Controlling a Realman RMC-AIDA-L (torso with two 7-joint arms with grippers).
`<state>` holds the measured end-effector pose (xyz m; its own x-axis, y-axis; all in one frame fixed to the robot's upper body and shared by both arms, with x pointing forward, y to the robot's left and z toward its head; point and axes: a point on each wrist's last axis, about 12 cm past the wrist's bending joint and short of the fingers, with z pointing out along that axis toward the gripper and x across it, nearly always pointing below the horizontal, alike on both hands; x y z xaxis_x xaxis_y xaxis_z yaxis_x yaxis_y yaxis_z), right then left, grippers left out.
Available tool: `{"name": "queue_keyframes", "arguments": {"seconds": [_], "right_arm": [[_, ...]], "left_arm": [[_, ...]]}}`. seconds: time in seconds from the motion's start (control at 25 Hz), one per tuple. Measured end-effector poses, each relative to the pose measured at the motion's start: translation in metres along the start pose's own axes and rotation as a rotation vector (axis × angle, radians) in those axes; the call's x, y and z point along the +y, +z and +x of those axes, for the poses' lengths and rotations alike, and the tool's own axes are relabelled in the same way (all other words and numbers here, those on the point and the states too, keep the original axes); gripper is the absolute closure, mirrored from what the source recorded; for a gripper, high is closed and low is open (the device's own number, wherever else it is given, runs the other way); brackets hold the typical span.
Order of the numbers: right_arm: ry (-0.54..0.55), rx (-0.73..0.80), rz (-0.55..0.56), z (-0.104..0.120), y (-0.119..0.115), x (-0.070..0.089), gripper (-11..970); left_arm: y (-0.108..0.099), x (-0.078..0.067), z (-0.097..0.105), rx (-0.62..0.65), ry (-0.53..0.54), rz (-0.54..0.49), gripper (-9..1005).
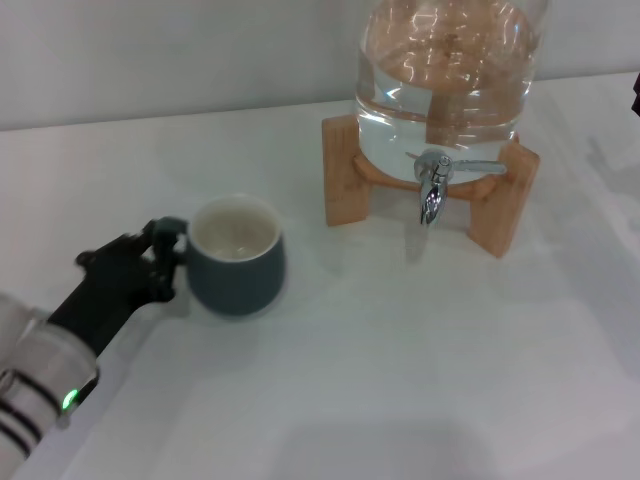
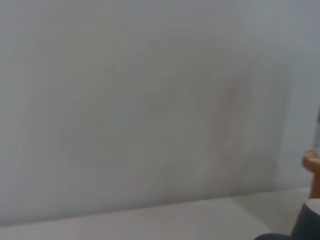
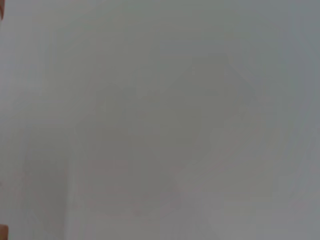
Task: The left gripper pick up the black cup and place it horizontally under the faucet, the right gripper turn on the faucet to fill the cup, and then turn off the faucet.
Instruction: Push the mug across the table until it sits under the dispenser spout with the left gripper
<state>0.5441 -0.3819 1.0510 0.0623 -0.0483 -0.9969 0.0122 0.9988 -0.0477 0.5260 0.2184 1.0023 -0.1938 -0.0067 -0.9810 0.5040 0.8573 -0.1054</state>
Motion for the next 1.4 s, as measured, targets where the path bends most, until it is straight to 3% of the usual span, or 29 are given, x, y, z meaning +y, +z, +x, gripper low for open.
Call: {"name": "queue_keyframes", "arguments": {"seconds": [0.28, 0.44, 1.04, 1.4], "right_arm": [[0.007, -0.010, -0.015, -0.002, 0.005, 0.006, 131], [0.011, -0.011, -0.017, -0.002, 0.006, 0.007, 131], [0.017, -0.011, -0.037, -0.002, 0.009, 0.013, 132], [0.008, -0.030, -0.060, -0.005, 0.012, 0.017, 132]], "left_arm": [[0.040, -0.026, -0.018, 0.038, 0.051, 0.113, 857], [0.053, -0.040, -0.024, 0.061, 0.060, 0.150, 857], [0.061, -0.070, -0.023, 0.096, 0.047, 0.255, 858], [0.076, -0.074, -0.027, 0.170, 0.078, 0.253, 859]]}}
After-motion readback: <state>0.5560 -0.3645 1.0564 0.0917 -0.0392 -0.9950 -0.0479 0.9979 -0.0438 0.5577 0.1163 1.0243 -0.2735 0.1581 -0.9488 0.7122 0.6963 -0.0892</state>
